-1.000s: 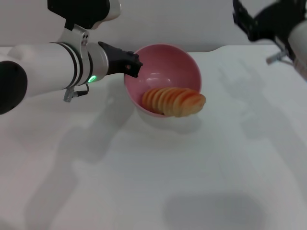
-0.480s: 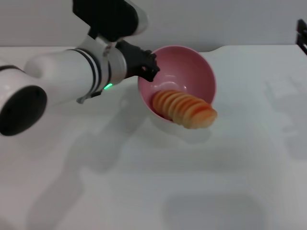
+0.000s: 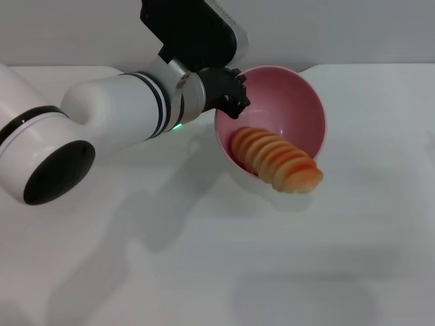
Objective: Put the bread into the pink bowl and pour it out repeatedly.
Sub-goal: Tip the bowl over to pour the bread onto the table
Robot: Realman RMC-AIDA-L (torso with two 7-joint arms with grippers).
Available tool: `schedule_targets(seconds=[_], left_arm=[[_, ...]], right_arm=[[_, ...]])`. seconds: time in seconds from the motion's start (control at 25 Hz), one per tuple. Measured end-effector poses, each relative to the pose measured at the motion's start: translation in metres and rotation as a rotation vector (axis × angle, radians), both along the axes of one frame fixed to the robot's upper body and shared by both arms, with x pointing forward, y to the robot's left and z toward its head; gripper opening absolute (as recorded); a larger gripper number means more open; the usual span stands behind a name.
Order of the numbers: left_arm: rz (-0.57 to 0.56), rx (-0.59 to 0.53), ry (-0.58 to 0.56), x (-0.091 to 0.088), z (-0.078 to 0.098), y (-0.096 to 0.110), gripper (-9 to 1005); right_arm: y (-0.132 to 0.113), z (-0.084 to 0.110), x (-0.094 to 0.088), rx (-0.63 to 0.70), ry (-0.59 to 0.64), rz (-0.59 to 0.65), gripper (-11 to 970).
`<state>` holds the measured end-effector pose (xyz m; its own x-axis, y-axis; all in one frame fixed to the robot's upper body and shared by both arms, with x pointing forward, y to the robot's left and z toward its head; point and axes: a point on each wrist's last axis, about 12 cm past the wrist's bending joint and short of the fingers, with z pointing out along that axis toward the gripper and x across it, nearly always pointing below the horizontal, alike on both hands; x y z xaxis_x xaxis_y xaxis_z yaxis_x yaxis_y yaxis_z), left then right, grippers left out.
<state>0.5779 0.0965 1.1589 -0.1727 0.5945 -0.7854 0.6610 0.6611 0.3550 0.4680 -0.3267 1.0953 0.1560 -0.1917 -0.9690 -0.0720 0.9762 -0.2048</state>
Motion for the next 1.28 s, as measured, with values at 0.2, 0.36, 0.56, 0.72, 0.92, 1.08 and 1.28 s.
schedule_targets(seconds=[0.2, 0.36, 0.56, 0.72, 0.92, 1.08, 1.28], left_arm=[[-0.005, 0.003, -0.005, 0.000, 0.000, -0.001, 39], [-0.038, 0.056, -0.047, 0.000, 0.002, -0.009, 39], [-0.097, 0.160, -0.129, -0.006, -0.004, -0.018, 39], [-0.134, 0.177, -0.193, -0.008, -0.009, -0.020, 39], [-0.182, 0.206, -0.251, -0.011, -0.012, -0.026, 39], [-0.255, 0.227, -0.343, -0.017, -0.017, -0.032, 39], [-0.339, 0.235, -0.465, -0.022, -0.027, -0.028, 39]], right_arm=[[-0.010, -0.015, -0.005, 0.035, 0.036, -0.091, 674], [-0.017, -0.027, -0.009, 0.087, 0.069, -0.135, 671], [-0.016, -0.032, -0.010, 0.093, 0.084, -0.133, 672], [-0.014, -0.033, -0.009, 0.097, 0.090, -0.125, 672], [-0.012, -0.032, -0.007, 0.097, 0.093, -0.119, 671], [-0.011, -0.033, -0.007, 0.097, 0.099, -0.116, 671], [-0.010, -0.034, -0.007, 0.100, 0.104, -0.110, 671]])
